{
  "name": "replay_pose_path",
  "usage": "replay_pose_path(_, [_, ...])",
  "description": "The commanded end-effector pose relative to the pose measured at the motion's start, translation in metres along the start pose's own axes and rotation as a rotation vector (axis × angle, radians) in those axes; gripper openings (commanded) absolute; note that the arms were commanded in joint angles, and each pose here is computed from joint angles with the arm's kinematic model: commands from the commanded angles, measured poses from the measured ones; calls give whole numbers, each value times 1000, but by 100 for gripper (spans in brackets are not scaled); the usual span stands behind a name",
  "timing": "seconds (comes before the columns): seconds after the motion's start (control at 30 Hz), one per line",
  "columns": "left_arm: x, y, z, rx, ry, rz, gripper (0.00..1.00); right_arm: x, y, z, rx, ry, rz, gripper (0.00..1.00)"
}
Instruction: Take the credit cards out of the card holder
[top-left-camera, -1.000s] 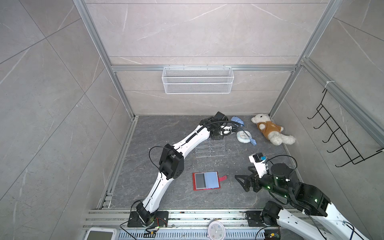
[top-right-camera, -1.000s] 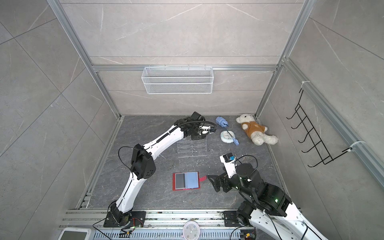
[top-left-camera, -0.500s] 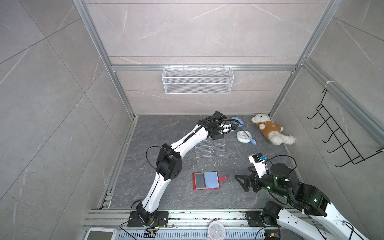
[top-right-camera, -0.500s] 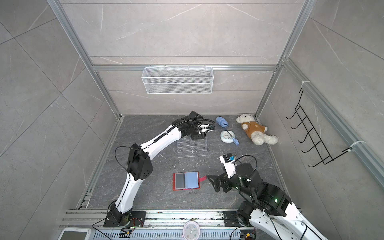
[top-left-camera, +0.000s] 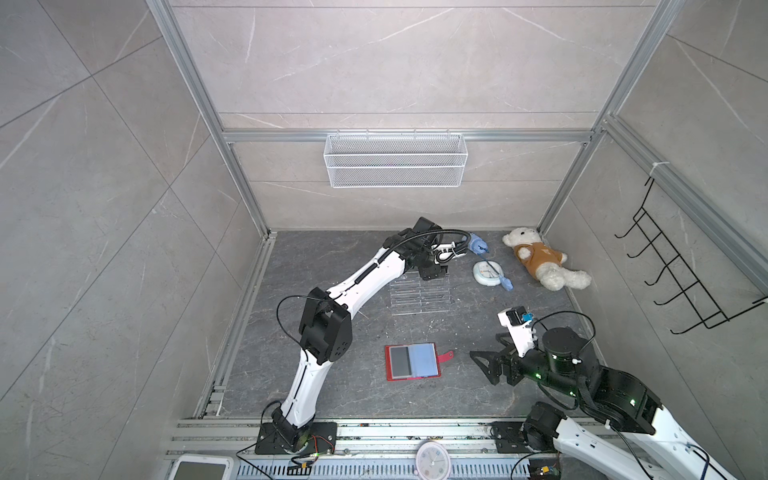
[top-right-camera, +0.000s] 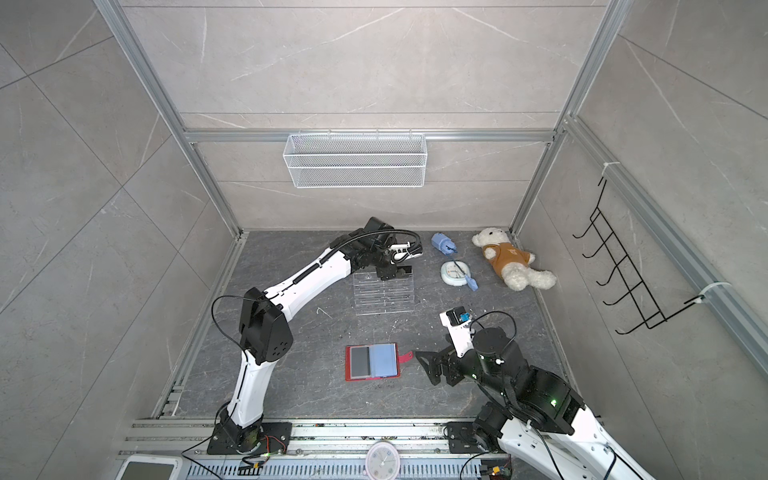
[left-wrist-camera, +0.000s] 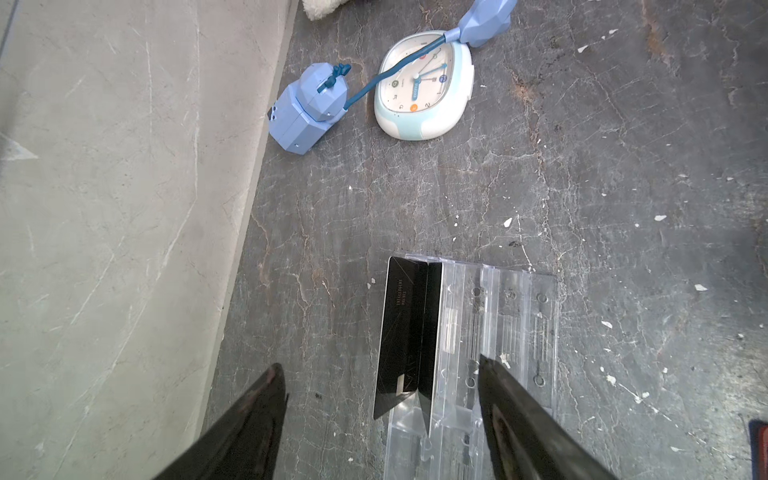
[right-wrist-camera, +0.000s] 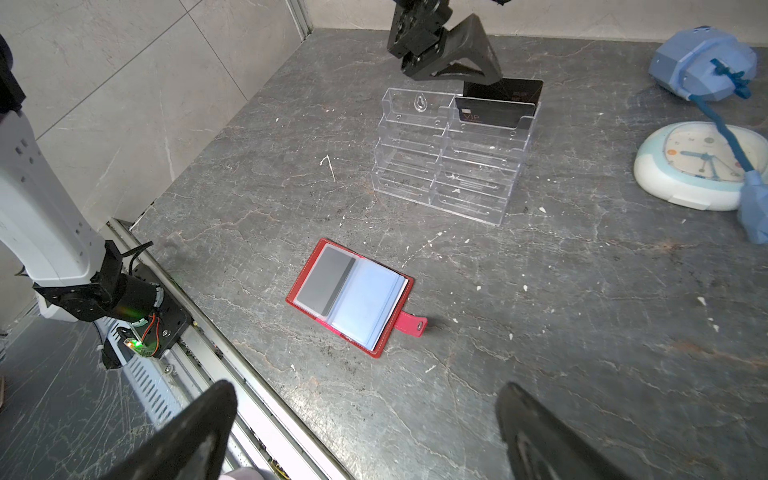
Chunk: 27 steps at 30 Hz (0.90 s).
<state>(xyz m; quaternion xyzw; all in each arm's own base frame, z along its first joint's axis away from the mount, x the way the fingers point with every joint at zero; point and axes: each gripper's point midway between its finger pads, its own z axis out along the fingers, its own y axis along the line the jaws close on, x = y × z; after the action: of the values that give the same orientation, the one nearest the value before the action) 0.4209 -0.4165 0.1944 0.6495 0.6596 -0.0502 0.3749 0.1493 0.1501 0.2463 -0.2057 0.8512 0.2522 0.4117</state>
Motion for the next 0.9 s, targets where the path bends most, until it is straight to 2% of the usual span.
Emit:
replay_pose_path(0.0, [-4,-2,2,27,-15,-13,76,-2,2,1,-13,-11,3,100])
replay_pose_path(0.27, [10,-8,19,54,33,3,77,-2,3,2,-15,-7,2,100])
replay_pose_path(0.6, [19,7,39,-26,76,3,77,-2,3,1,-21,-10,0,100])
replay_pose_path(0.87, [18,28,40,-117,70,-5,77,-2,4,1,-24,-13,0,100])
